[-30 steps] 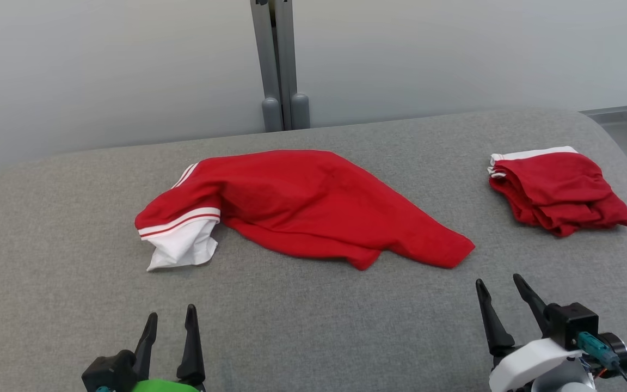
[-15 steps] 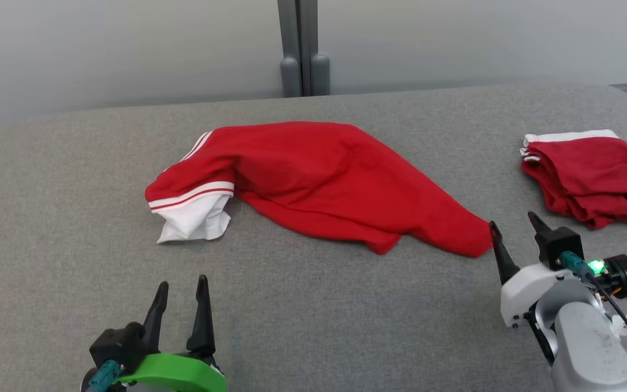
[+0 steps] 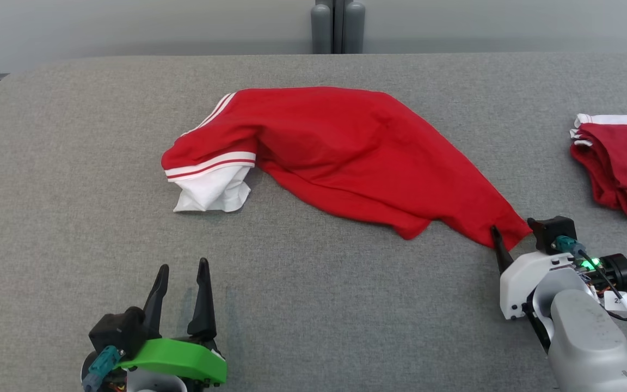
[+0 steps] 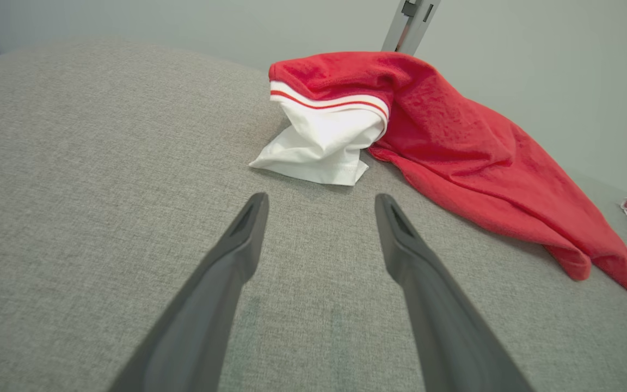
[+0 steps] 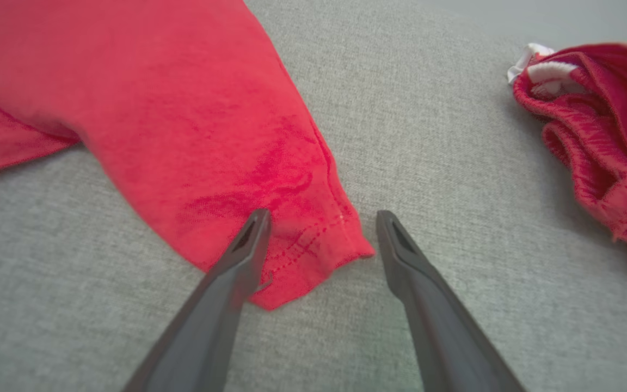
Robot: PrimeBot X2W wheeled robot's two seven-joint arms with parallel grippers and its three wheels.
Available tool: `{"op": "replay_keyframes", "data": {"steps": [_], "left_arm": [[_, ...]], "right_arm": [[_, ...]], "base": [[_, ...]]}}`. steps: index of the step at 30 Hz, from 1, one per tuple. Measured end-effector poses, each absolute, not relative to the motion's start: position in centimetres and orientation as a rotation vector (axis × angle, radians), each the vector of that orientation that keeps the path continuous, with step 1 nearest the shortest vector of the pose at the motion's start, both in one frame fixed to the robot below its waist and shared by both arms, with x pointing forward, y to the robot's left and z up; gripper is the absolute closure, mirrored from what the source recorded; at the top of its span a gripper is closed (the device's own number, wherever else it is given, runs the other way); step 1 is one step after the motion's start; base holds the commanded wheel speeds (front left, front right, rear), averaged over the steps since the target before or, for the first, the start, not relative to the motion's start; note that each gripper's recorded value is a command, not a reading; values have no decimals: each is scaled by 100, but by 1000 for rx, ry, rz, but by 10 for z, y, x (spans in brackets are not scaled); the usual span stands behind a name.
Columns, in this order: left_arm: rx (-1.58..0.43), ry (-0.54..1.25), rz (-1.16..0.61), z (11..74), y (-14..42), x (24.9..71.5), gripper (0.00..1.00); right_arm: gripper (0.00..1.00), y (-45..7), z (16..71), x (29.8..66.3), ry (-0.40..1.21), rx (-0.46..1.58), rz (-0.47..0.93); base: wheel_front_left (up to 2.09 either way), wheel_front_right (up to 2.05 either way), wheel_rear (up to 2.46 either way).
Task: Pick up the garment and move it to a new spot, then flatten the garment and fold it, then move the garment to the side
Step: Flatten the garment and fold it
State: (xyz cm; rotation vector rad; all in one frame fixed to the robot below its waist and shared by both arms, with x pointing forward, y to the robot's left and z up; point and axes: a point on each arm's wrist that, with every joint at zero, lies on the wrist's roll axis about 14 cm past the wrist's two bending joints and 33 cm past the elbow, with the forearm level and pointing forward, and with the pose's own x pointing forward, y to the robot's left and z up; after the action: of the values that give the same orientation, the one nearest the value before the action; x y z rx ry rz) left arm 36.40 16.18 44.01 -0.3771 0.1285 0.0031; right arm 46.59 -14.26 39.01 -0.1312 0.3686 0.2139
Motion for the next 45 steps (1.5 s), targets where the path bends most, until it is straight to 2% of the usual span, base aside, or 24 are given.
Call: {"op": "replay_keyframes", "data": {"steps": [1, 2, 3, 8, 15, 27, 30, 33, 45], "left_arm": [[-377, 129, 5, 440, 162, 364, 0], [-377, 128, 5, 440, 162, 364, 0], [-377, 126, 3, 441, 162, 364, 0], [-377, 118, -4, 444, 160, 365, 0], [-379, 109, -23, 448, 154, 358, 0], [-385, 70, -47, 462, 147, 342, 0], [-388, 58, -56, 466, 144, 343, 0], [-392, 58, -61, 467, 142, 344, 0], [-402, 36, -69, 474, 142, 366, 0]], "right_arm": [[58, -140, 390, 466, 370, -124, 218], [91, -137, 391, 467, 370, -115, 224], [100, -133, 392, 467, 366, -115, 234], [100, -122, 421, 481, 275, -131, 270], [100, -106, 517, 501, -22, -142, 309], [100, -46, 653, 454, -433, -162, 494], [100, -42, 668, 448, -451, -156, 511], [100, -52, 674, 457, -442, -191, 493], [100, -131, 657, 565, -256, -351, 298]], "base": [[0, 0, 0], [0, 0, 0], [0, 0, 0], [0, 0, 0], [0, 0, 0], [0, 0, 0], [0, 0, 0], [0, 0, 0], [0, 0, 0]]}}
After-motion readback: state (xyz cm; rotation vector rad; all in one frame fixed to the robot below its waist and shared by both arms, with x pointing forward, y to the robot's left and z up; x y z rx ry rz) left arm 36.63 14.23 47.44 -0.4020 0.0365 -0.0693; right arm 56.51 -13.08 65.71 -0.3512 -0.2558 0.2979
